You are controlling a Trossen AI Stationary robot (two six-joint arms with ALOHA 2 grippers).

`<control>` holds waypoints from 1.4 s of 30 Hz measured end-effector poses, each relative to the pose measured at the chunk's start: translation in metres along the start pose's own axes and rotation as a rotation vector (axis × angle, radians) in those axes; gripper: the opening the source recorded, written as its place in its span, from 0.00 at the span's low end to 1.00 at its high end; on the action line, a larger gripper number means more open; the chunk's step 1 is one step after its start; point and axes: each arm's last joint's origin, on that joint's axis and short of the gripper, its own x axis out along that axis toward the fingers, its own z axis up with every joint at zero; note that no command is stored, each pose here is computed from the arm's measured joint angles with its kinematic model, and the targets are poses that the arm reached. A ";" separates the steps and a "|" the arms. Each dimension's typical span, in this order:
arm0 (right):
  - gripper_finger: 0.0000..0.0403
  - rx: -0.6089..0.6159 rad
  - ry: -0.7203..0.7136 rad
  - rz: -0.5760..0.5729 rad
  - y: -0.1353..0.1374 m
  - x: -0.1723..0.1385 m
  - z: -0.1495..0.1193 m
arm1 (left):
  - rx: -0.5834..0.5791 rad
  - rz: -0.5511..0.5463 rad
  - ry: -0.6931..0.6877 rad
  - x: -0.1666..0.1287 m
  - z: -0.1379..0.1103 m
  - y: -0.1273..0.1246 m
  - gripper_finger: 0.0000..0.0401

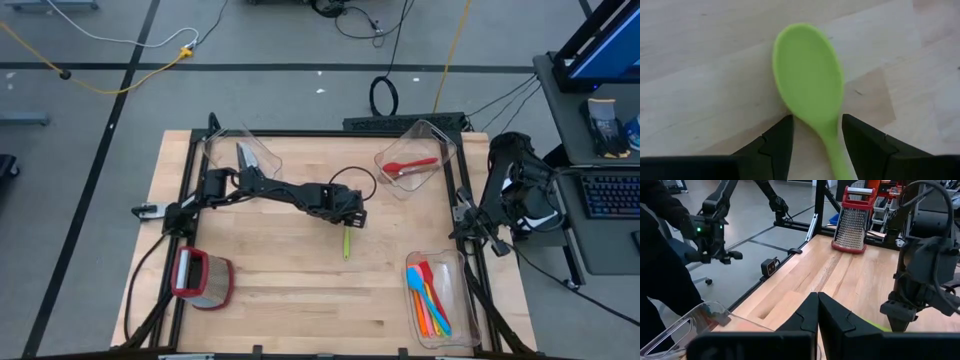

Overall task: Pick & Place Kitchen Items
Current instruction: Put the green serving spoon into the top right transparent bin

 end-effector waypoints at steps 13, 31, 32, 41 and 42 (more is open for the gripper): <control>0.00 0.003 -0.001 -0.006 0.000 0.000 0.000 | 0.017 0.136 0.088 0.016 -0.010 0.015 0.41; 0.00 0.010 -0.018 -0.038 -0.001 0.000 0.001 | 0.053 0.118 0.058 0.004 -0.009 0.012 0.04; 0.00 0.014 -0.027 -0.056 -0.001 0.000 0.002 | 0.062 0.108 0.051 0.000 -0.007 0.010 0.04; 0.00 -0.018 -0.158 -0.167 -0.003 -0.002 0.016 | 0.145 -0.007 -0.094 -0.060 0.015 -0.005 0.02; 0.00 -0.030 -0.172 -0.166 -0.002 -0.002 0.019 | 0.153 -0.029 -0.109 -0.066 0.018 -0.007 0.02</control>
